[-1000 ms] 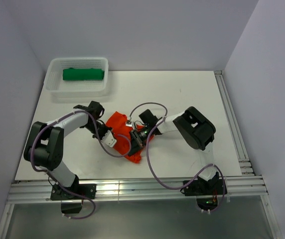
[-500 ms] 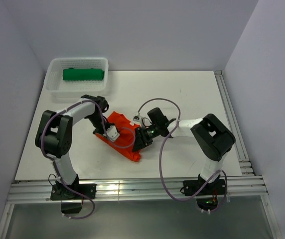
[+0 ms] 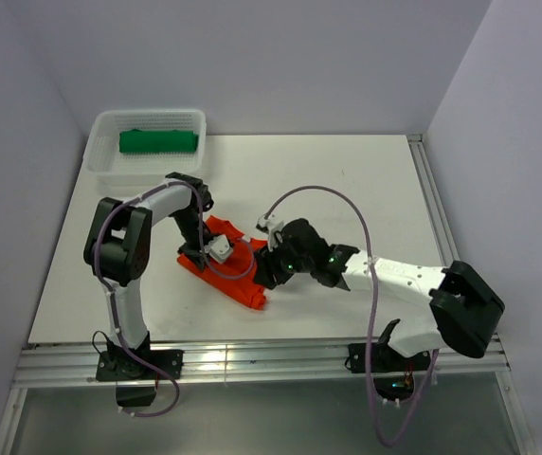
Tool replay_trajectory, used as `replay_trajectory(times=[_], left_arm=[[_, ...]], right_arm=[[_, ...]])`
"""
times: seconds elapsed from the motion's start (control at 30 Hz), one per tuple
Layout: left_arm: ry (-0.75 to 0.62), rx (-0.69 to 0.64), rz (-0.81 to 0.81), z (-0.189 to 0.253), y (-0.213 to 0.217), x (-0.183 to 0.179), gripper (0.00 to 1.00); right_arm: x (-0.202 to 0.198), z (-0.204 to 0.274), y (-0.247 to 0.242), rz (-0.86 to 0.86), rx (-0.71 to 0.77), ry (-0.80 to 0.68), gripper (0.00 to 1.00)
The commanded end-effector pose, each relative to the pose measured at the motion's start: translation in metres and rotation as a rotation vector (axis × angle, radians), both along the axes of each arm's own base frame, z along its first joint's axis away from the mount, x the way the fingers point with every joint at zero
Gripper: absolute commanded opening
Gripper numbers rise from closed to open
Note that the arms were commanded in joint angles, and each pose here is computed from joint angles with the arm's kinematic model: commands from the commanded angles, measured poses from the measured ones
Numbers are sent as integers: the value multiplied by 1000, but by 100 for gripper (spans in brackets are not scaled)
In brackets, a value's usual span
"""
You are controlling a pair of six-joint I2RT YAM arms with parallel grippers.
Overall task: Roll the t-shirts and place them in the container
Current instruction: Roll the tshirt
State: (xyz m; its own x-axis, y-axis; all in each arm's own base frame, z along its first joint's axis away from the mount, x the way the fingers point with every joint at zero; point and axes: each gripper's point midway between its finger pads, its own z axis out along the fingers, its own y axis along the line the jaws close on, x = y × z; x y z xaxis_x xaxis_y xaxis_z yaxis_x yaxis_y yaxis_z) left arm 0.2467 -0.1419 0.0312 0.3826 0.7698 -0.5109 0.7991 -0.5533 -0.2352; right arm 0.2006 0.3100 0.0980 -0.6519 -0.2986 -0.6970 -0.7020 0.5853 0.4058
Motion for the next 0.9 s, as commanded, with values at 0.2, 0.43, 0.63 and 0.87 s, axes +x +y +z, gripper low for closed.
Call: replay_trajectory(times=[0.2,0.43,0.63,0.87], left_arm=[[102,65,30,-15,3,-10,2],[135,82,52,-24,1,-9,2],[169,119,53,-36,6,-11,0],[140,101,39,-30,6,-12,0]], right_arm=[[-24,33,-10,-185,-100,-371,69],[-52,33,8,-126,-310,-507,79],[-68,-10,40,6,-673,-663,80],[-64,-45,50,66,-751,-674,81]])
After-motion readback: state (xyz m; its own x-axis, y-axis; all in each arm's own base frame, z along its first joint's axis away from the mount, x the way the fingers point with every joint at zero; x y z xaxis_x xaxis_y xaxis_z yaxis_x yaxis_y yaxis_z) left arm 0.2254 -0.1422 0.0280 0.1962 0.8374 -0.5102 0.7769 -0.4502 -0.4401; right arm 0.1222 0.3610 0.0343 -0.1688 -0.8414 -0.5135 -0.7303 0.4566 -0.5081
